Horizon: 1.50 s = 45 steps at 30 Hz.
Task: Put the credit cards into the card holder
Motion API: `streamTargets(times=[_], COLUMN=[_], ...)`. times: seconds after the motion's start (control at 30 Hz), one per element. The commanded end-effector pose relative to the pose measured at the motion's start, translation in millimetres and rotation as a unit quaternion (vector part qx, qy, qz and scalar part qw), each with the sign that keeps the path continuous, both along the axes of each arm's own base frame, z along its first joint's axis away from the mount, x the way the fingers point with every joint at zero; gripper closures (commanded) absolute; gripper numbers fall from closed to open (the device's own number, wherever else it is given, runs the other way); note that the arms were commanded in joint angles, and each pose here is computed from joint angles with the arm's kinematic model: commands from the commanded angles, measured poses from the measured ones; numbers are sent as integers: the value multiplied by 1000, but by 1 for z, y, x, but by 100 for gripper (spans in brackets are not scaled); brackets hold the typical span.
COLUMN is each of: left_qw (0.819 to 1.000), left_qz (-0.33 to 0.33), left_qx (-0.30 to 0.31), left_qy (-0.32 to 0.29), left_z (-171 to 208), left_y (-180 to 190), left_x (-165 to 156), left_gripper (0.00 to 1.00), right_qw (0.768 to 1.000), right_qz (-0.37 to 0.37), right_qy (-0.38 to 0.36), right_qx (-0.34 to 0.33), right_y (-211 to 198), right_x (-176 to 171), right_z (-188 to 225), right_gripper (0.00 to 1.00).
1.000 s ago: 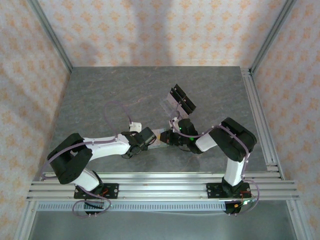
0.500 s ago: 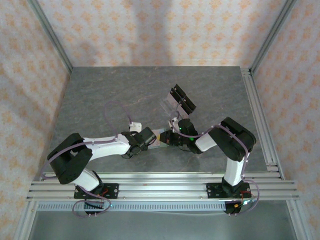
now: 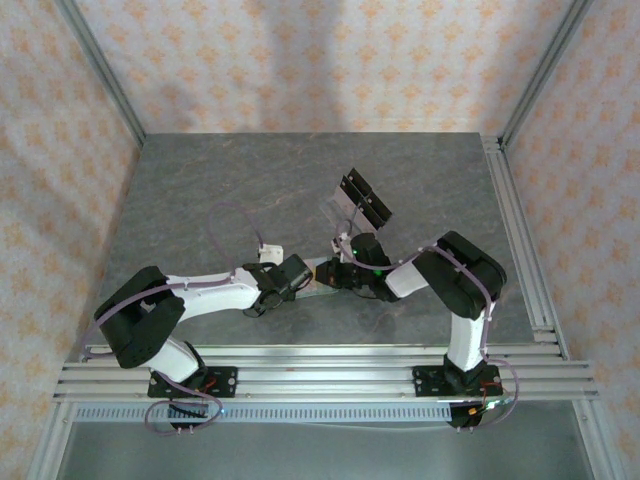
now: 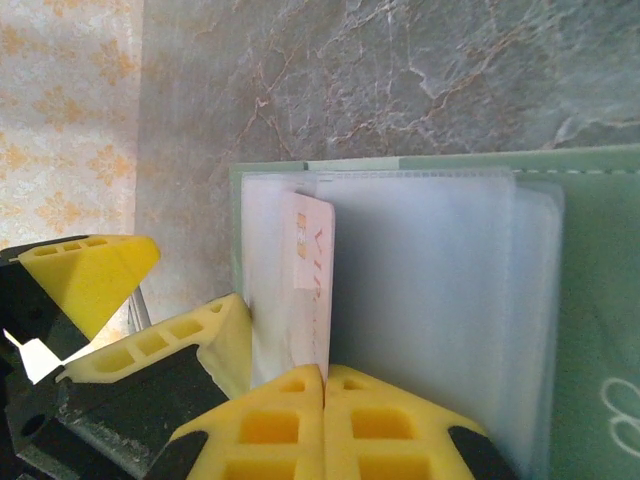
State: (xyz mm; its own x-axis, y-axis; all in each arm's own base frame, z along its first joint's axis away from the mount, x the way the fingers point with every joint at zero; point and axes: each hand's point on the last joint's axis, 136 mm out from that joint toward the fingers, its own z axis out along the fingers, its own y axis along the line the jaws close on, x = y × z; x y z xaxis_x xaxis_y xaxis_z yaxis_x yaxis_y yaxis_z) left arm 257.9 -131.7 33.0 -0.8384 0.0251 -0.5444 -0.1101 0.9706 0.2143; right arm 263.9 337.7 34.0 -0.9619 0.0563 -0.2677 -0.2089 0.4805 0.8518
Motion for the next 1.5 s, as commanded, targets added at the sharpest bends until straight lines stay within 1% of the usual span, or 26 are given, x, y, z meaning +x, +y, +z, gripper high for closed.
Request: streamTargets(times=[0.0,0.17,0.2,0.27,0.33,0.43,0.5,0.6,0.7,0.8,0.9,1.0,1.23,1.47], left_qw=[999,1000,1000,1000,1000,999,998,996,994,994,994,994,993,993], left_qz=[2,4,5,11,20,37,52,81,102,110,112,112,114,114], left_qx=[30,25,23,18,12,3,-5,-10,-10,-3,1,5,20,24], left_qy=[12,9,8,2,-6,-20,-30,-38,-35,-26,-16,-6,14,23], left_z=[-4,-1,1,6,13,26,33,42,44,41,34,26,10,0], left_y=[11,10,9,9,10,14,19,33,45,51,55,56,59,58], left_x=[-10,-9,-9,-7,-6,-3,-2,-3,-5,-6,-9,-12,-17,-17], left_gripper=[0,0,0,0,0,0,0,0,0,0,0,0,0,0], right_qw=[999,999,999,999,998,997,995,992,987,978,969,963,957,955], right_qz=[17,30,29,26,23,21,21,20,13,11,15,21,39,49], right_qy=[17,21,20,18,12,0,-6,-15,-17,-16,-18,-17,-18,-17], right_qx=[-29,-36,-36,-42,-54,-80,-97,-124,-160,-208,-246,-267,-288,-293], right_y=[3,10,10,8,5,0,-4,-11,-19,-28,-33,-32,-20,-9], right_x=[-9,-13,-13,-12,-10,-9,-8,-6,-4,-1,1,2,4,8], right_z=[-18,-18,-16,-11,-3,9,16,24,26,22,18,13,5,0], right_gripper=[100,100,98,88,75,62,57,56,57,67,83,91,95,96])
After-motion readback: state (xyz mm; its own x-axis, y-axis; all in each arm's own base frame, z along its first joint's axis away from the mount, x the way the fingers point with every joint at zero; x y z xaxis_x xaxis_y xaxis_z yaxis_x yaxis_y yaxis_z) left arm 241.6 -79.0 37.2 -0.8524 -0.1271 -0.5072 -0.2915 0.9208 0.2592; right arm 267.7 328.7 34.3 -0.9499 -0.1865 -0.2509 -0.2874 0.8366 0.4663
